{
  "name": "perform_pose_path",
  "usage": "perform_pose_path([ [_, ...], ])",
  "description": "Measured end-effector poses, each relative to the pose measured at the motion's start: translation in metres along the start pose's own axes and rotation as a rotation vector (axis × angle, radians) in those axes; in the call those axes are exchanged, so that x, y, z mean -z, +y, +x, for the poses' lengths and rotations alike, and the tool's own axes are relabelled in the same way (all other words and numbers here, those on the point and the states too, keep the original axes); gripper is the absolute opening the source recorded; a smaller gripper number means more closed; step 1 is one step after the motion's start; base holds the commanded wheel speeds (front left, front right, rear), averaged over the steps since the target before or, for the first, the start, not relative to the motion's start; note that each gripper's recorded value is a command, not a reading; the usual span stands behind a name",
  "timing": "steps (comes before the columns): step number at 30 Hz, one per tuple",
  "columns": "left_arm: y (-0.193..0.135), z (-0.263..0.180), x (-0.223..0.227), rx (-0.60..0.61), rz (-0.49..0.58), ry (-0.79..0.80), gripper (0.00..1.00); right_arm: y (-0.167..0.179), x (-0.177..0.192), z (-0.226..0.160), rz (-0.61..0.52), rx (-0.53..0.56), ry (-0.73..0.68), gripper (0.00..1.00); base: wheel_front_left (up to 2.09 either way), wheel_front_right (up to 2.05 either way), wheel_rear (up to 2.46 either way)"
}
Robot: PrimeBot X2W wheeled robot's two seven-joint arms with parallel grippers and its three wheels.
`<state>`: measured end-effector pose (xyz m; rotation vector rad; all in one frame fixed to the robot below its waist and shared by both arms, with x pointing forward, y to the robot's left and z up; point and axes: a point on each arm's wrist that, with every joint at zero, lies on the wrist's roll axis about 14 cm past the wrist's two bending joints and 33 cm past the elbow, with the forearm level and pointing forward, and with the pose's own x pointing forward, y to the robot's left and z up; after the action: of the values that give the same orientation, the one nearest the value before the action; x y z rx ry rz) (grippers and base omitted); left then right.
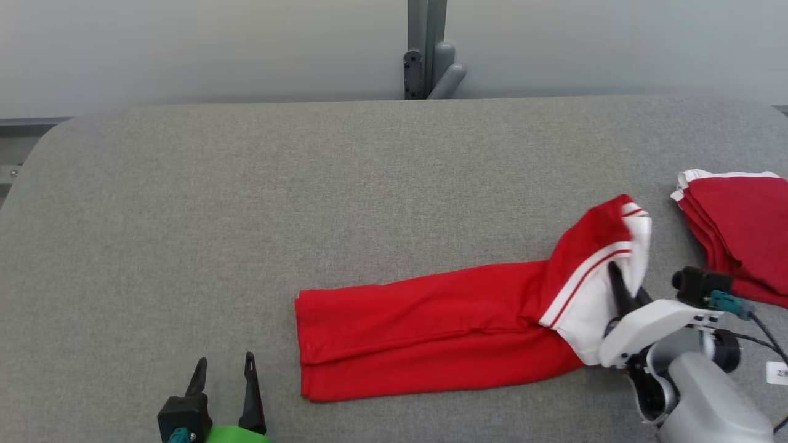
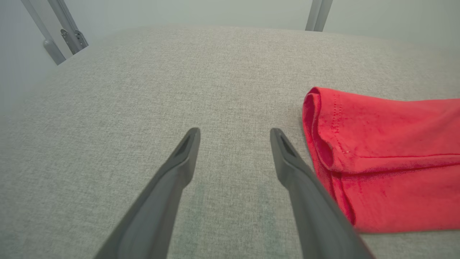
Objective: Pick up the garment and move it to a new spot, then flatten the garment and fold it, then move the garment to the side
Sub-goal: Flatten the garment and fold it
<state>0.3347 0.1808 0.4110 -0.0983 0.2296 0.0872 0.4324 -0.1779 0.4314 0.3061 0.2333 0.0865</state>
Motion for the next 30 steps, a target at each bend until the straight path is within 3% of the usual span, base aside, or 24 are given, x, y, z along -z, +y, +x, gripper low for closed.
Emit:
perform_pose_path([
  [8, -0.024, 0.001, -0.003, 0.076, 0.001, -0.01, 1.0, 0.109, 0.016, -0.026, 0.098, -0.325, 0.128, 0.0, 0.0, 0.0, 0.0],
  [14, -0.024, -0.005, -0.004, 0.074, -0.007, -0.014, 1.0, 0.186, 0.037, -0.044, 0.147, -0.533, 0.251, 0.0, 0.0, 0.0, 0.0],
  [19, -0.01, -0.016, 0.001, 0.027, -0.016, -0.005, 1.0, 0.238, 0.04, -0.041, 0.146, -0.65, 0.276, 0.0, 0.0, 0.0, 0.0],
  [24, 0.006, -0.029, 0.007, -0.029, -0.028, 0.004, 1.0, 0.267, 0.053, -0.034, 0.109, -0.704, 0.308, 0.0, 0.0, 0.0, 0.0],
  [25, 0.006, -0.029, 0.007, -0.029, -0.028, 0.004, 1.0, 0.267, 0.053, -0.034, 0.109, -0.704, 0.308, 0.38, 0.0, 0.0, 0.0],
  [26, 0.011, -0.031, 0.007, -0.044, -0.031, 0.005, 1.0, 0.272, 0.056, -0.033, 0.103, -0.712, 0.312, 1.0, 0.0, 0.0, 0.0],
  [30, 0.028, -0.041, 0.008, -0.107, -0.043, 0.0, 1.0, 0.294, 0.051, -0.027, 0.097, -0.754, 0.261, 1.0, 0.0, 0.0, 0.0],
])
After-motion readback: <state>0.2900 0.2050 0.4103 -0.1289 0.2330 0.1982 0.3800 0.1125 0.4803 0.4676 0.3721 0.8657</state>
